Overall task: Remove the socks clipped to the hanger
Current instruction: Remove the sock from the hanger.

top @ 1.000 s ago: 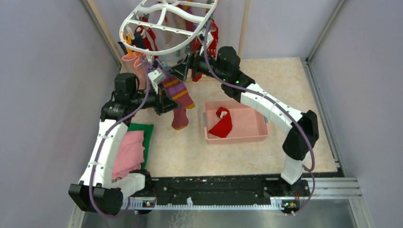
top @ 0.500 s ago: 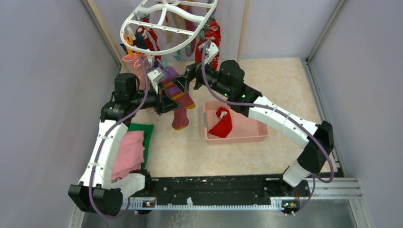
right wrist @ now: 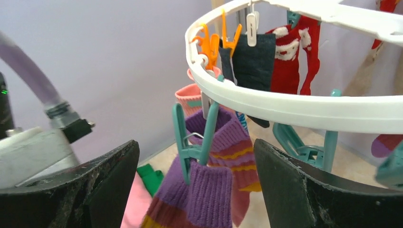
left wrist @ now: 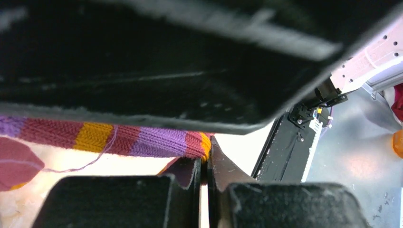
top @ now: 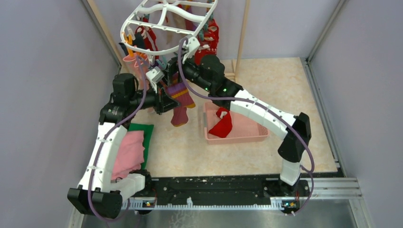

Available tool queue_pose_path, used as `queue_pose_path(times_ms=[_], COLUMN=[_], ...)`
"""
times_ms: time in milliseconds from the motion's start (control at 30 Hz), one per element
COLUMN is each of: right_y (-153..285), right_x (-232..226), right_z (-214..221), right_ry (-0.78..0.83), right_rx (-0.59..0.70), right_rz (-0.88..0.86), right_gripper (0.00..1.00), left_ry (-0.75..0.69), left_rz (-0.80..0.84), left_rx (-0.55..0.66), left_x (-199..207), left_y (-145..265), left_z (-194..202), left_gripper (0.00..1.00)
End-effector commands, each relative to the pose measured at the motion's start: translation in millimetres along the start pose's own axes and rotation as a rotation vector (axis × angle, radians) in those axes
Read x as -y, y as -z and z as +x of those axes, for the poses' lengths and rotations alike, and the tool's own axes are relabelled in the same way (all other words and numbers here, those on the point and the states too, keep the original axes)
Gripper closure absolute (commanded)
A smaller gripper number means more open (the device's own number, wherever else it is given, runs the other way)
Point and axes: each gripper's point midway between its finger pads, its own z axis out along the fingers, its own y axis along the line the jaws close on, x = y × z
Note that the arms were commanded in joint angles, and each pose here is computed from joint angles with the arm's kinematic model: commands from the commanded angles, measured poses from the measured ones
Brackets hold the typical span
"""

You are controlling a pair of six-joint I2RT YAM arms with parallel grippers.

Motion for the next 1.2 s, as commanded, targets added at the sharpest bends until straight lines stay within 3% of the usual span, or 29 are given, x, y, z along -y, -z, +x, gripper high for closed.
queue_pose_path(times_ms=[0,633,800,1033,1167], right_y=[-2.4,-35.9,-32.4,-17.4,-17.1], right_x=[1.3,-2.6,-6.7,-1.1,5.0], right_z=[-30.1,-38.9,-47.6,-63.6,-64.0], right_ry=[0.043,0.059,0.028,-0.089,-0.151], right_rx=[0.070,0.153,0.208,0.298,0.289], right_rz=[0.023,-0.017,-0.037,-0.063,-0.090], right_gripper=[0.12,0.34,0.52,0.64,0.80], left_ry=[-0.029,-0.023,-0.015,-0.018,-0.017], left_rz=[0.016,0.015,0.008,-0.008,-0.011], left_rx=[0.022,0.016,0.009,0.005,0.004], left_x=[8.5,9.2,6.6,3.1,1.9], left_y=[3.3,3.6,2.5,2.3,1.8], left_z=[-6.6,-5.4,-2.0,0.6,1.0], left_gripper=[1.00,1.00,1.00,1.00,1.00])
